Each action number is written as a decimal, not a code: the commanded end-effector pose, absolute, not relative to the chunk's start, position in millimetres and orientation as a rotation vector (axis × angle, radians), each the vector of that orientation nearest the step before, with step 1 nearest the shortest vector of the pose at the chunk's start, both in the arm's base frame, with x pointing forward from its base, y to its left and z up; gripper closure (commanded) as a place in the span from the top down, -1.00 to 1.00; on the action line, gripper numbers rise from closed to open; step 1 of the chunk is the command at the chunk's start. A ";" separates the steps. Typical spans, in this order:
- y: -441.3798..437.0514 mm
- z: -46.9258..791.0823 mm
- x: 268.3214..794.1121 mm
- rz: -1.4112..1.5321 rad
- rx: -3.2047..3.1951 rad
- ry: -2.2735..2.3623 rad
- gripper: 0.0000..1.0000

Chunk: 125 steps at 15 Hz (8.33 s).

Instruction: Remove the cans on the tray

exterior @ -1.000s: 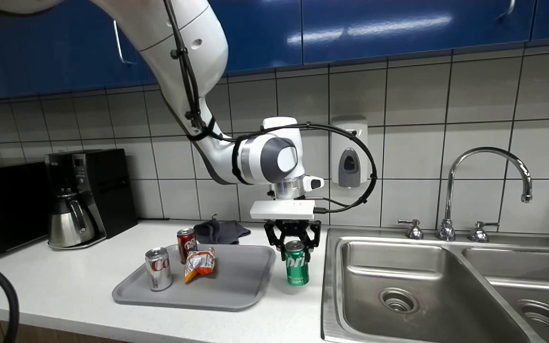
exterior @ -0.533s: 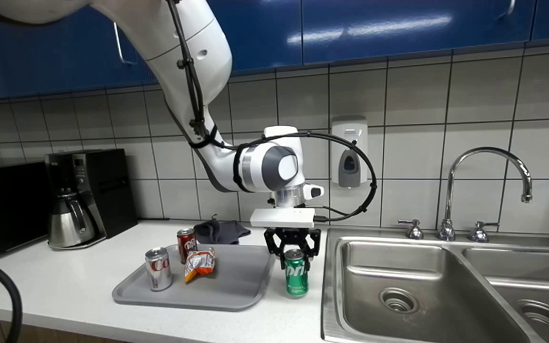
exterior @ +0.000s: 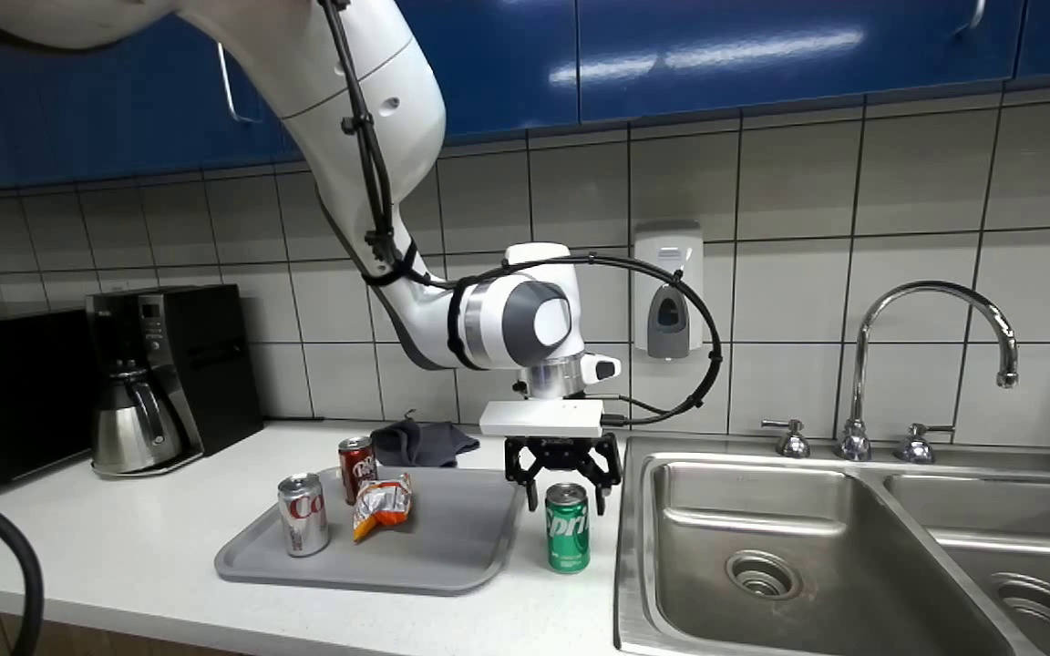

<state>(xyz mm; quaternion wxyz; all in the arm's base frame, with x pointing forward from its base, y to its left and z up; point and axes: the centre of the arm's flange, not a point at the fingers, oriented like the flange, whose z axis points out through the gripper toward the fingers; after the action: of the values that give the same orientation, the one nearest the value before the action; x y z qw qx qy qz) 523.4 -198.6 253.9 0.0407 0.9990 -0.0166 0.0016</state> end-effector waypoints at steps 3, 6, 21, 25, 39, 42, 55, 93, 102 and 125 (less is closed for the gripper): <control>-201.2 285.0 523.2 0.039 3.042 -0.058 1.00; -198.3 303.9 520.6 0.089 3.052 -0.042 1.00; -66.5 353.2 507.4 0.242 3.088 0.168 1.00; -6.7 349.1 494.6 0.233 3.117 0.212 1.00; 143.3 341.5 476.9 0.226 3.180 0.293 1.00; 151.3 336.0 476.7 0.213 3.175 0.292 1.00; 146.9 321.7 475.6 0.145 3.166 0.313 1.00; 183.4 244.4 509.3 -0.014 3.093 0.339 0.47; 197.3 257.8 501.3 0.010 3.082 0.390 -0.23; 348.4 266.0 507.4 0.039 2.986 0.770 -0.23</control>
<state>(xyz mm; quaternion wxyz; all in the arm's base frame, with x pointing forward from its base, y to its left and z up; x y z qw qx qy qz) 494.1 331.7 263.0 0.0107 0.9675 0.2516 0.0208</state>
